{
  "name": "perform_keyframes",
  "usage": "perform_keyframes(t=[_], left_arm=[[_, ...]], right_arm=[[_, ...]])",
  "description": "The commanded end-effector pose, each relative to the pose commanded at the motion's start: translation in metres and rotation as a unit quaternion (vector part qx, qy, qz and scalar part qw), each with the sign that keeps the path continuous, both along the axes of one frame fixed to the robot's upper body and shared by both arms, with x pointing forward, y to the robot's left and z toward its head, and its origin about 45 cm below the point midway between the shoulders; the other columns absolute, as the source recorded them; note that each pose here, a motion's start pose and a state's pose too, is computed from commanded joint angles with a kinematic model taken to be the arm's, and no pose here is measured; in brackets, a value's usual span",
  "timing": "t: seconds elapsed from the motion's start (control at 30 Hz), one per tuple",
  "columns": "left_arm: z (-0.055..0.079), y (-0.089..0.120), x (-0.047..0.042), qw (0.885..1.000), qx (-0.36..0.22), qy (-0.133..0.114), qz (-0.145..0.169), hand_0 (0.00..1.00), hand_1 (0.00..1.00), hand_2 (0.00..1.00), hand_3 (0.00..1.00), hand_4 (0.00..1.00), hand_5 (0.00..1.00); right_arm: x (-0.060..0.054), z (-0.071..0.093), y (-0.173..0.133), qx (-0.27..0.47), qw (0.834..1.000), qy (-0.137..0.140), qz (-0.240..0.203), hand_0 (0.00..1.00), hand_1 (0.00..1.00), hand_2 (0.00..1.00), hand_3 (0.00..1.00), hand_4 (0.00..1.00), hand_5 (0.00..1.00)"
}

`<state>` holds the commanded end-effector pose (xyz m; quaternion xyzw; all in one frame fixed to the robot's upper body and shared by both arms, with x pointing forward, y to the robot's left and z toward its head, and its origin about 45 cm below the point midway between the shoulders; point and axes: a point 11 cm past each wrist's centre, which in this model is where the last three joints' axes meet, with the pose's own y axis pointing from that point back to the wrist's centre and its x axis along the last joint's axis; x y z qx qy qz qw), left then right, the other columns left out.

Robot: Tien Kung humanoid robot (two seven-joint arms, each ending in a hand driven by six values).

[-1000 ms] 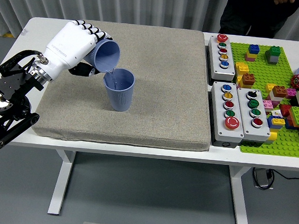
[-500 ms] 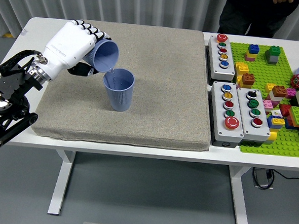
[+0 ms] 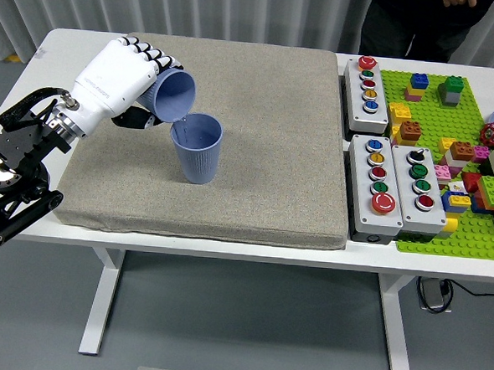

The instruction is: Pick cup pour cup place

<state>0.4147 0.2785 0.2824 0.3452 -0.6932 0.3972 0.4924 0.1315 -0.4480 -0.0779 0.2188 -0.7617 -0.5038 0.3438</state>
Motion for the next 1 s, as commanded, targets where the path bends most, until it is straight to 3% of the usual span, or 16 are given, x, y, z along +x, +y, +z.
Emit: perform_keyframes(t=[0.63,1.0], left_arm=[[-0.0016,-0.0065,0.0,0.999,0.037,0.005,-0.009,0.424,0.426,0.474,0.481,0.72,0.114],[0.0031,-0.005,0.0008,0.999,0.034,-0.007,-0.003,0.422,0.426,0.474,0.482,0.719,0.114]], right_arm=[[-0.0036,-0.0005,-0.0013,-0.001,1.0,0.002,-0.002,0.682,0.628,0.585,0.571,0.002,0.159],[0.0002,0.0006,-0.0014,-0.001,1.0,-0.002,-0.003,0.682,0.628,0.585,0.57,0.002,0.158]])
